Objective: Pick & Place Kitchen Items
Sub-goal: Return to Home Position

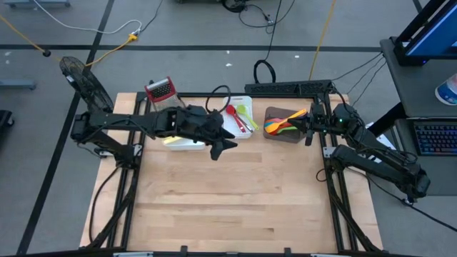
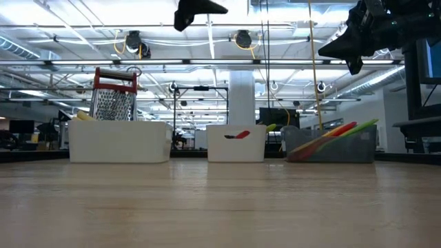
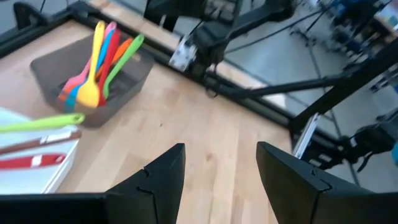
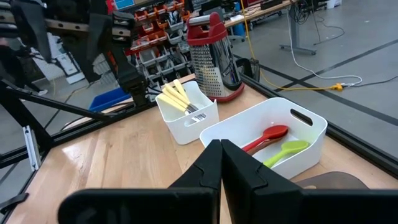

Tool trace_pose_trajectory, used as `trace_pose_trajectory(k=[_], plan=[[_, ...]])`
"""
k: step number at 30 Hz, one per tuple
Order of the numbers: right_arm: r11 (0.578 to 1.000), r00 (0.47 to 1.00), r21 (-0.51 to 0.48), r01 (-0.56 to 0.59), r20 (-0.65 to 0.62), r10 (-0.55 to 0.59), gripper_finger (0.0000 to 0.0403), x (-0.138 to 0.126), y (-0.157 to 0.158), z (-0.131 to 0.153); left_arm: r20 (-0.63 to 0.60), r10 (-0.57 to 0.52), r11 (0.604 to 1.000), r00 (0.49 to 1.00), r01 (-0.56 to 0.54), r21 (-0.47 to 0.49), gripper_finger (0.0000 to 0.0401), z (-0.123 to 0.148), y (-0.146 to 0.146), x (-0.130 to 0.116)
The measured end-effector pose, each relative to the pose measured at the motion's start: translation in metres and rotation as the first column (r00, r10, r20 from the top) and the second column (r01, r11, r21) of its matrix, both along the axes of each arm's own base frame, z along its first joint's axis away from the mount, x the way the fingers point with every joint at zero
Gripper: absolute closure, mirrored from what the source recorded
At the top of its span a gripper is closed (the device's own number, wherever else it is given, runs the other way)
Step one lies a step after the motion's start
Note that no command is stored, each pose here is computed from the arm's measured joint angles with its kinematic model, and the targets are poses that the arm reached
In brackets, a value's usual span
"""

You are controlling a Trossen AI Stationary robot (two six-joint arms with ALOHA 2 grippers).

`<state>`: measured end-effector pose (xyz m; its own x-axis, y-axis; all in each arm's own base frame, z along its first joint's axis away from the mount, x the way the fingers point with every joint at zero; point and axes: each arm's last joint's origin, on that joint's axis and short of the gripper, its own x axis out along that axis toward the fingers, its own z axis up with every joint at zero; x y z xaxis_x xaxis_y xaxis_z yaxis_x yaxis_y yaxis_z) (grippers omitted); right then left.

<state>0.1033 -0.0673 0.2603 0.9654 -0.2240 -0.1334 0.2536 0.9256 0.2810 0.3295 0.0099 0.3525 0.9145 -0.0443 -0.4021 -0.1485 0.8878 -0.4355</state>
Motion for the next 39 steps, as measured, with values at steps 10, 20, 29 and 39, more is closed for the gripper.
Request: trace_pose_trajectory(k=[10, 20, 29, 39], plan=[[1.0, 1.0, 0.0, 0.001, 0.0, -0.001, 0.0403, 0.0, 0.0, 0.0, -0.112, 0.008, 0.999, 0.994, -0.003, 0.046, 0.0196, -0.01, 0.001, -0.005], [1.0, 1.0, 0.0, 0.001, 0.0, -0.001, 0.0403, 0.0, 0.0, 0.0, -0.149, 0.011, 1.0, 0.989, -0.007, 0.027, 0.0196, -0.038, -0.004, -0.008], [1.0, 1.0, 0.003, 0.001, -0.005, -0.001, 0.0403, 0.0, 0.0, -0.001, -0.031, 0.026, 0.998, 0.999, -0.028, -0.06, 0.0196, -0.081, -0.012, -0.026], [1.0, 1.0, 0.023, 0.007, -0.03, -0.006, 0.0403, -0.001, 0.0, -0.004, 0.071, 0.059, 0.997, 0.996, -0.055, -0.054, 0.0196, -0.097, -0.011, -0.083]])
